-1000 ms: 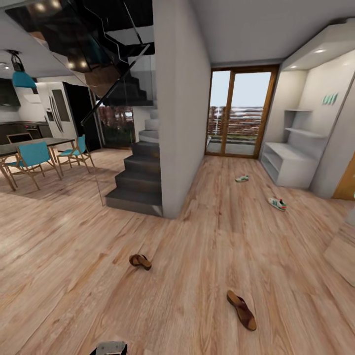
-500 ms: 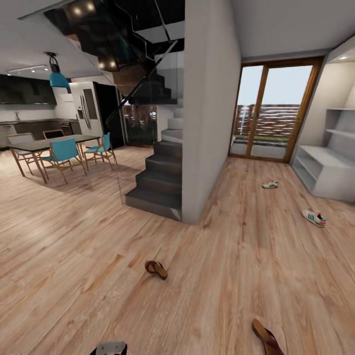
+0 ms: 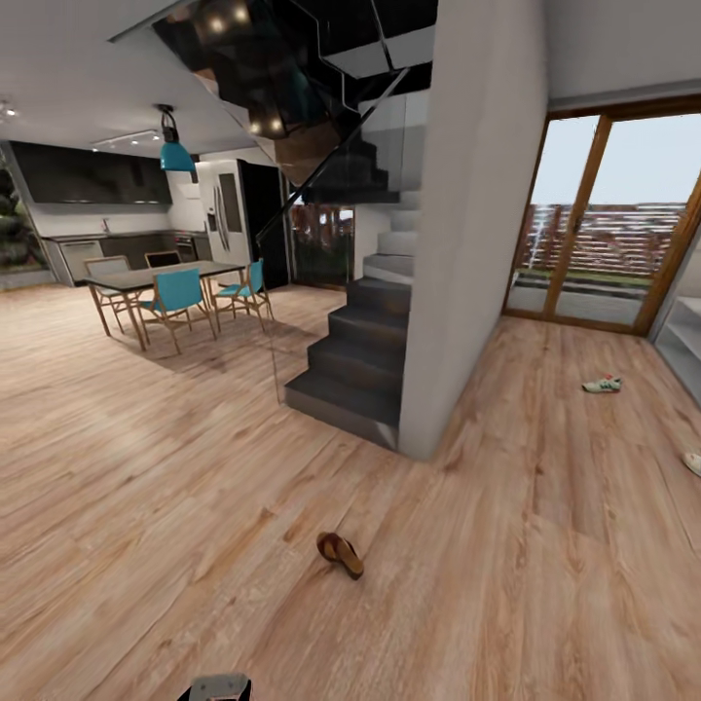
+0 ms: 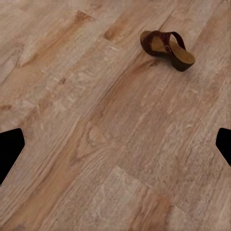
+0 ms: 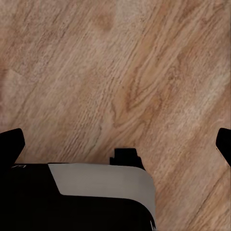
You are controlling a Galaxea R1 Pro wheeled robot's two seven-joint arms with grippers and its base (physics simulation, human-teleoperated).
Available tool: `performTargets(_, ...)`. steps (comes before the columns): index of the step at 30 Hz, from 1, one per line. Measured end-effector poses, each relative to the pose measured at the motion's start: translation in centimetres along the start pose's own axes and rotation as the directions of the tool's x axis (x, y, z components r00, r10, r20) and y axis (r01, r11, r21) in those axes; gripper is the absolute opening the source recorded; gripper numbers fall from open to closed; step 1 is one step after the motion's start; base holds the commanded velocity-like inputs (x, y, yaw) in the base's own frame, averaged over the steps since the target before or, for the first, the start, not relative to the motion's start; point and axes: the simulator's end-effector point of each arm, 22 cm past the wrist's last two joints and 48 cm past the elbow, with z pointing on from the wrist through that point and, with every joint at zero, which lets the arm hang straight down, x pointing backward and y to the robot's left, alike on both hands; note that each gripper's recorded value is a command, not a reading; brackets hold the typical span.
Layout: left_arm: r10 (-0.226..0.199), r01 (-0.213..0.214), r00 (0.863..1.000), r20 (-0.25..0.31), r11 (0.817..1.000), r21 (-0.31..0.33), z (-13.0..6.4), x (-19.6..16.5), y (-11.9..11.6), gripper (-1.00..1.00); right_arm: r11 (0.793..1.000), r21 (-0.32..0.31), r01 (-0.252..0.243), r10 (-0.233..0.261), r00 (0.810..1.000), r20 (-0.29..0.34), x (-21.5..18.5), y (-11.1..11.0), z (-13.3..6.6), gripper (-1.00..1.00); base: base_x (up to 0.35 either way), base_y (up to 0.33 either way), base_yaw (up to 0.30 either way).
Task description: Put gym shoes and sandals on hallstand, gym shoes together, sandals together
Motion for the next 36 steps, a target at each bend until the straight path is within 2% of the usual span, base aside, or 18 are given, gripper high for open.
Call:
performTargets(26, 0.0, 0.0, 1.0, -0.014, 1.0, -0.001, 0.06, 0.63, 0.02, 1.0, 1.0, 0.0, 0.0, 0.0, 1.0, -0.014, 0.54, -0.01, 0.07, 1.0, 0.34, -0.023, 0.277)
performTargets(36, 0.0, 0.0, 1.0, -0.017, 1.0, 0.0, 0.07, 0.78, 0.02, 1.0, 1.0, 0.0, 0.0, 0.0, 1.0, -0.017, 0.68, -0.01, 0.08, 1.0, 0.34, -0.126, 0.11)
